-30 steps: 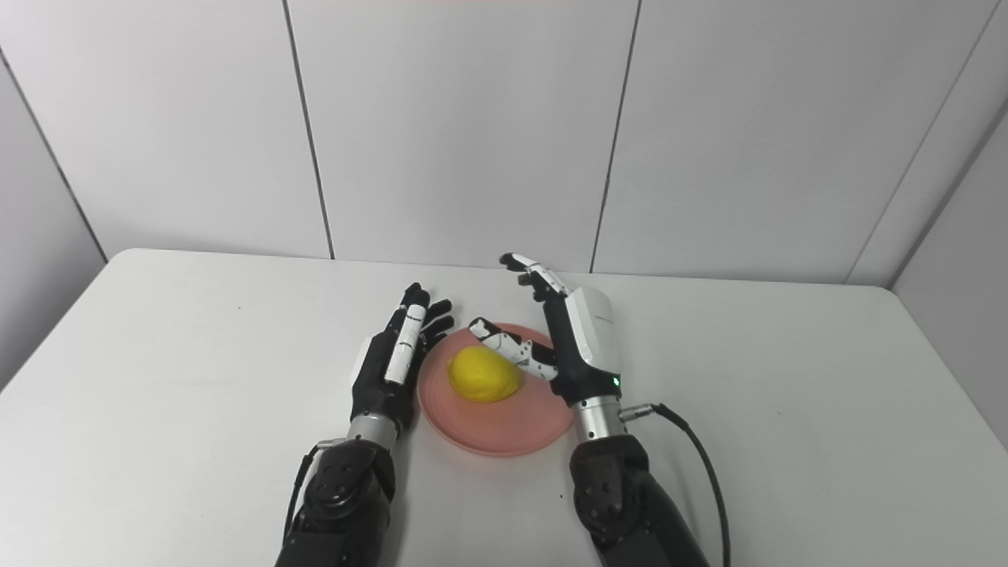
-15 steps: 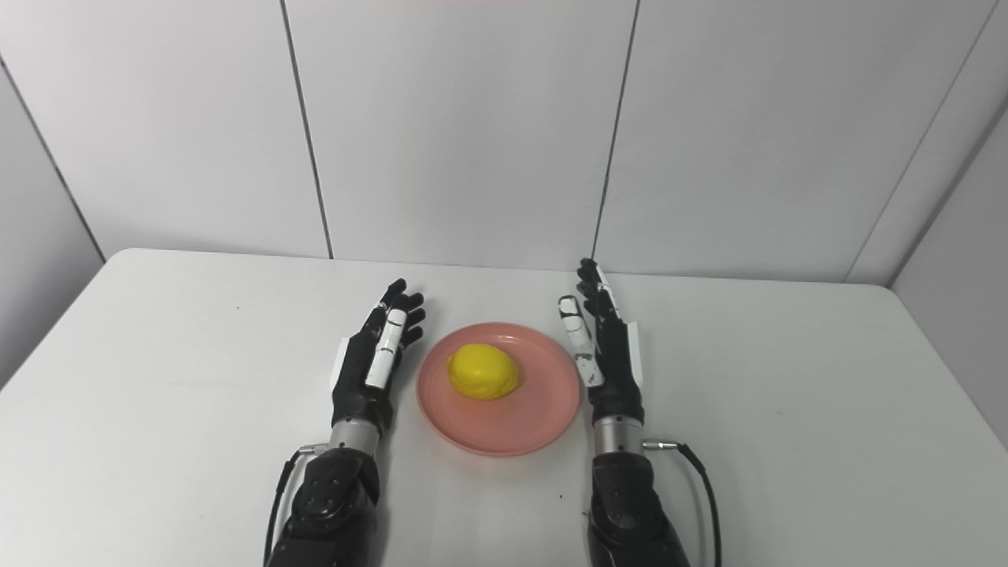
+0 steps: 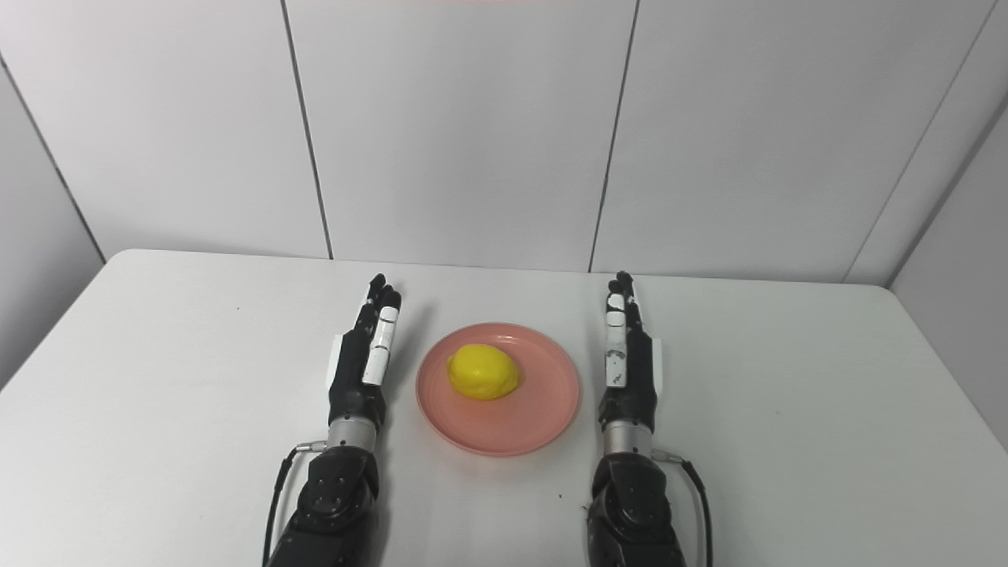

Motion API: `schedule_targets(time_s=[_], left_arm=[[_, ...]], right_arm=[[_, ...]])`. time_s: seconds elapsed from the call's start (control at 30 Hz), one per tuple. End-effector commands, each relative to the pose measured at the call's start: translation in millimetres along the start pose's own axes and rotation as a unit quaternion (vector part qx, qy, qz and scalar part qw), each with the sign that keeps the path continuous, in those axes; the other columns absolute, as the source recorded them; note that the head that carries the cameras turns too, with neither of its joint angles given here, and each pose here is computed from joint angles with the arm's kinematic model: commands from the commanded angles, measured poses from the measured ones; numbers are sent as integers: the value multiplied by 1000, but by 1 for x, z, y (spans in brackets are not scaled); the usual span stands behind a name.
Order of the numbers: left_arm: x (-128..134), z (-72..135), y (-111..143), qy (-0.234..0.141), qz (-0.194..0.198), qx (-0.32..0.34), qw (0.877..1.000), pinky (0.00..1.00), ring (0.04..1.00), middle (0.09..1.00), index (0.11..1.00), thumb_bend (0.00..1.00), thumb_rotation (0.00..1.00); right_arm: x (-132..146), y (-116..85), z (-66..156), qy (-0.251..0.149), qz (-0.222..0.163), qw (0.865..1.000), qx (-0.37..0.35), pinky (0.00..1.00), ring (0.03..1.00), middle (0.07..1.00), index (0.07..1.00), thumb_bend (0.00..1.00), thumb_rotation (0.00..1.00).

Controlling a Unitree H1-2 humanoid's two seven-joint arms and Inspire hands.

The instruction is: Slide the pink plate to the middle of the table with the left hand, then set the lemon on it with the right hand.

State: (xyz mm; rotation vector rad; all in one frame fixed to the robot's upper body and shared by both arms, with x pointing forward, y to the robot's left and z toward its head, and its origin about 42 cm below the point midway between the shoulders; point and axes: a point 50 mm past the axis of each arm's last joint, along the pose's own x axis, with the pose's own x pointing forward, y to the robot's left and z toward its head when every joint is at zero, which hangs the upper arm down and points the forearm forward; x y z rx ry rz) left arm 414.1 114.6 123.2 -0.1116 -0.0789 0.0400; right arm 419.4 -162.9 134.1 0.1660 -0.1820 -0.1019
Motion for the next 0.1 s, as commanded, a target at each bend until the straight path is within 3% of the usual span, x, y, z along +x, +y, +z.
schedule_targets(time_s=[0.0,0.07], left_arm=[[-4,-10,10,28,4,2,1000,1000,1000,998,985,673,862],[-2,-8,11,34,2,-4,999,1000,1000,1000,990,658,861]], right_arm=[[-3,6,-2,16,7,1000,9,1000,975,956,953,776,1000],[-3,7,-3,29,0,1000,2,1000,972,956,953,770,1000]])
